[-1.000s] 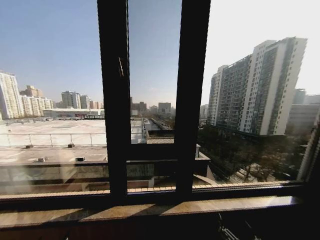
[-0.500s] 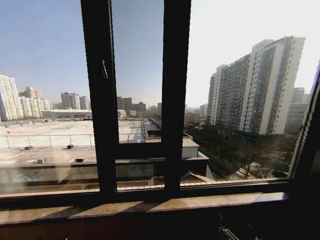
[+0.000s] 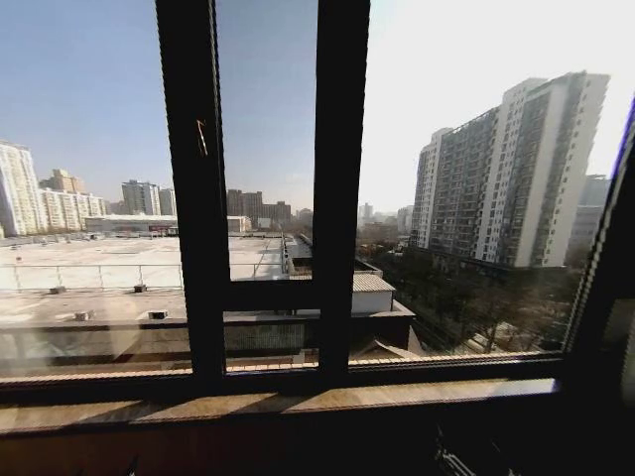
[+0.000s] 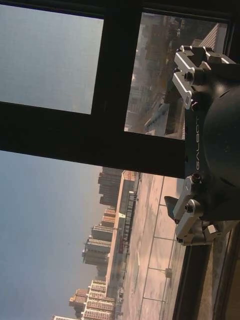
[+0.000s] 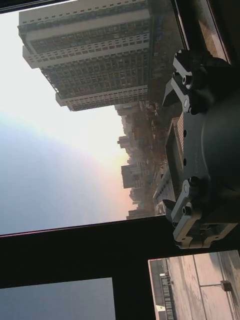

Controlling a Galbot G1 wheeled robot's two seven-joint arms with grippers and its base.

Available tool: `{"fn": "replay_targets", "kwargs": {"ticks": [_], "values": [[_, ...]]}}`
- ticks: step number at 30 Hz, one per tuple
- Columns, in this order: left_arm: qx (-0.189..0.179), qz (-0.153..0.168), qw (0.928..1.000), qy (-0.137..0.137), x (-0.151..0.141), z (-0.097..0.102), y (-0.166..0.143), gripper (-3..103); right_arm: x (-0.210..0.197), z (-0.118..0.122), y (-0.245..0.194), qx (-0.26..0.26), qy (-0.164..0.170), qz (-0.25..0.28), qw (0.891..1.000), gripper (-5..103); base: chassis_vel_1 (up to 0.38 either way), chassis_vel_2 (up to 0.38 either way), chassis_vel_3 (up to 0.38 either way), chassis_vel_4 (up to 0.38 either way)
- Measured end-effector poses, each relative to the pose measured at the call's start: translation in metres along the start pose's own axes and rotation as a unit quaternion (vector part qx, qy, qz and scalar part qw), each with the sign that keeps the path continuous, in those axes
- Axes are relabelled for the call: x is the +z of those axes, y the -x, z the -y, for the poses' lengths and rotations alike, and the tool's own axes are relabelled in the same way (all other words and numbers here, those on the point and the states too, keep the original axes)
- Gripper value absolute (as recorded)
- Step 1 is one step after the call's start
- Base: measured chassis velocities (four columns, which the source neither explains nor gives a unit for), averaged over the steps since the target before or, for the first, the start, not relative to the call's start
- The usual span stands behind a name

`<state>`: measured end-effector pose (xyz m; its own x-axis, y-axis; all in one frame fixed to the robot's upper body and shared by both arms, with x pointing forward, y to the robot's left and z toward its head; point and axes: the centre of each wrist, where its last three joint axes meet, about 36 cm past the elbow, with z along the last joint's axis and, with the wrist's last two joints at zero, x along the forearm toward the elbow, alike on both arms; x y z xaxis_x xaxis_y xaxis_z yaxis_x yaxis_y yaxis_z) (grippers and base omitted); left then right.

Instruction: Open the curtains by pulling them apart, changing their state from closed to fully open.

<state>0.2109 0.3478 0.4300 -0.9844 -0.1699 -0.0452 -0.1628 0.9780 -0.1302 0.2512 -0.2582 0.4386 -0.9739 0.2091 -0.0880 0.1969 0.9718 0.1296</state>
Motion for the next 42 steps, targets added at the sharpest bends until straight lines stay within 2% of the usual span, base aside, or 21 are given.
{"fn": "replay_targets", "kwargs": {"ticks": [1, 3, 4, 6, 12, 14, 15, 17, 24, 31, 42], "values": [[0.0, 0.0, 1.0, 0.0, 0.0, 0.0, 0.0, 100, 0.0, 0.0, 0.0, 0.0, 0.0, 0.0, 1.0, 100, -0.018, -0.121, 0.022, 0.13], [0.001, 0.0, 1.0, -0.009, 0.001, 0.02, 0.001, 100, 0.003, -0.008, -0.002, -0.001, 0.004, -0.005, 1.0, 100, -0.018, -0.117, 0.02, 0.121], [0.001, 0.0, 1.0, -0.009, 0.001, 0.02, 0.001, 100, 0.003, -0.008, -0.002, -0.001, 0.004, -0.005, 1.0, 100, -0.015, -0.111, 0.018, 0.121], [0.004, -0.002, 0.9999, -0.015, 0.0, 0.04, 0.003, 100, 0.009, -0.012, -0.004, -0.003, -0.001, -0.01, 1.0, 100, -0.013, -0.102, 0.014, 0.101], [0.012, -0.004, 0.9998, -0.018, 0.001, 0.052, 0.013, 100, 0.014, -0.013, -0.005, -0.006, -0.006, -0.018, 1.0, 100, -0.005, -0.078, 0.011, 0.069], [0.037, -0.012, 0.9991, -0.017, 0.007, 0.058, 0.021, 100, 0.018, -0.016, -0.006, -0.011, -0.004, -0.025, 1.0, 100, -0.01, -0.066, 0.011, 0.064], [0.037, -0.012, 0.9991, -0.017, 0.007, 0.058, 0.021, 100, 0.018, -0.016, -0.006, -0.011, -0.004, -0.025, 1.0, 100, -0.014, -0.048, 0.017, 0.066], [0.067, -0.026, 0.9972, -0.02, 0.01, 0.069, 0.026, 100, 0.02, -0.017, -0.006, -0.016, -0.004, -0.029, 0.999, 100, 0.0, -0.057, 0.015, 0.063], [0.091, -0.05, 0.9938, -0.038, 0.016, 0.086, 0.024, 100, 0.021, -0.017, -0.008, -0.02, -0.005, -0.032, 0.999, 100, -0.008, -0.059, 0.01, 0.069], [0.097, -0.073, 0.9915, -0.046, 0.011, 0.092, 0.019, 100, 0.022, -0.016, -0.009, -0.015, -0.008, -0.038, 0.999, 100, -0.018, -0.078, 0.021, 0.086], [0.083, -0.087, 0.9922, -0.032, 0.005, 0.082, 0.019, 100, 0.022, -0.011, -0.012, -0.006, -0.019, -0.044, 0.999, 100, -0.011, -0.086, 0.009, 0.073]]}}
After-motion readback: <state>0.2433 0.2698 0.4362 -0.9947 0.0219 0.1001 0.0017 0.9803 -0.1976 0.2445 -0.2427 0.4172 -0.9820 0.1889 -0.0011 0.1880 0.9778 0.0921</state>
